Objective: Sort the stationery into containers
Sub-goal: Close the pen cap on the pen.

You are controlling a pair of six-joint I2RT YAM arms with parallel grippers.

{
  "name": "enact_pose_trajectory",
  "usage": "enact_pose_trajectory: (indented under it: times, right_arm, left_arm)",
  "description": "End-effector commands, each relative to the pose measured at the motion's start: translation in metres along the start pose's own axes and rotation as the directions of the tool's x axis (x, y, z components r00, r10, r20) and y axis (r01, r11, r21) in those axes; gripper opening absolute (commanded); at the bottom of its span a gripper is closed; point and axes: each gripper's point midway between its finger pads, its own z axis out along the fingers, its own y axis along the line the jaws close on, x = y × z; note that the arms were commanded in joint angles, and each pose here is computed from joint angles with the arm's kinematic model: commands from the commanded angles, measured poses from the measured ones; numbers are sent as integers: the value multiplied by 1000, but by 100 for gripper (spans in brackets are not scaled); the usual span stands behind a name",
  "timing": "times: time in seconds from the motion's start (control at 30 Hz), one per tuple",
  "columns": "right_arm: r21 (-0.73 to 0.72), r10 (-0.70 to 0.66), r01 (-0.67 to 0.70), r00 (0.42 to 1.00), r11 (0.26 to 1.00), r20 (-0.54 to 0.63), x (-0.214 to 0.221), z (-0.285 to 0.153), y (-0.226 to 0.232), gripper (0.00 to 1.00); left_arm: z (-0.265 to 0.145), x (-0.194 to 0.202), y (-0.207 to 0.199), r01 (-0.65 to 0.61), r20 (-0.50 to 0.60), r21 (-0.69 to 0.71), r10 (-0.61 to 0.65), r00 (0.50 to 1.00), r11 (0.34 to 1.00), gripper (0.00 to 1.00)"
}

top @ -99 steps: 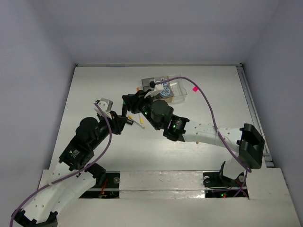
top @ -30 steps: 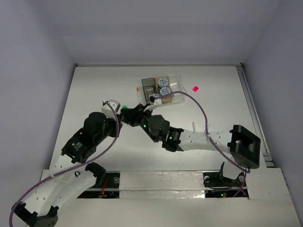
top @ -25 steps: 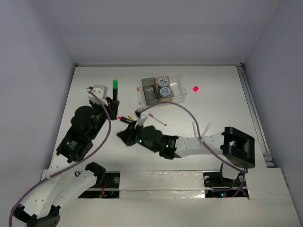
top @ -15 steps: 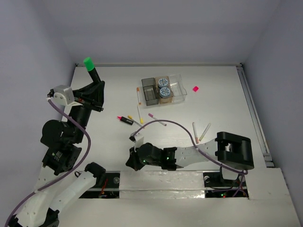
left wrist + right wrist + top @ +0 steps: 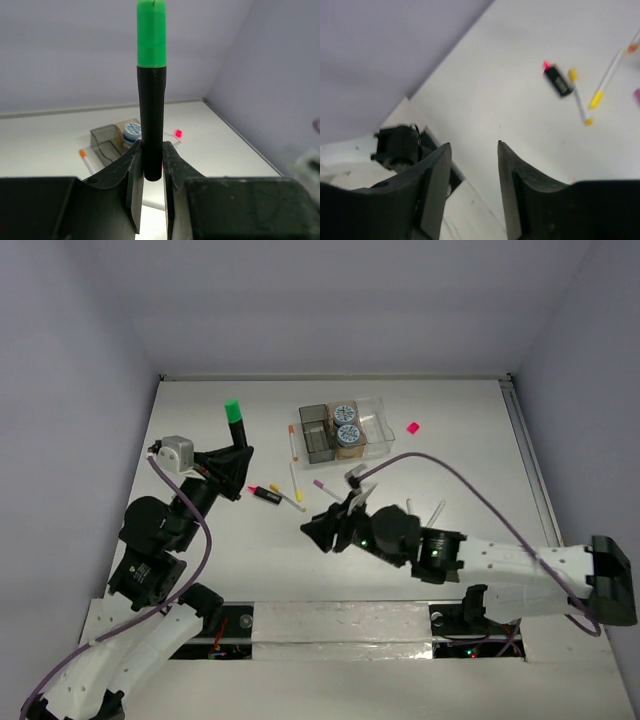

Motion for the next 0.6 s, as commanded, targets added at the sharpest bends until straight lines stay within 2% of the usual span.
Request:
enact_pose_trajectory:
  times: [0.0, 0.03, 0.17, 0.23, 0.4, 0.57]
  right_arm:
    - [-3, -62, 63, 983, 998, 172, -75, -24, -13, 50]
    - [-26, -75, 83, 974, 996, 216, -96, -30, -8, 57]
    - [-124, -101, 155, 926, 980, 363, -163, -53, 19, 70]
    - [-150, -122, 196, 908, 969, 400, -180, -54, 31, 77]
    - [-145, -148, 240, 874, 960, 463, -219, -42, 47, 85]
    - [-174, -147, 244, 888, 954, 435, -227, -6, 54, 86]
  left_arm:
    - [-4, 23, -27, 66, -72, 152, -56, 996, 986, 0]
    - [-5, 27, -30, 74, -85, 170, -60, 995, 983, 0]
    - [-12, 43, -42, 97, -142, 251, -62, 988, 963, 0]
    - [-13, 50, -44, 101, -161, 263, -60, 985, 959, 0]
    - [-15, 66, -44, 119, -194, 280, -65, 979, 953, 0]
    - [-15, 72, -45, 127, -211, 287, -66, 975, 950, 0]
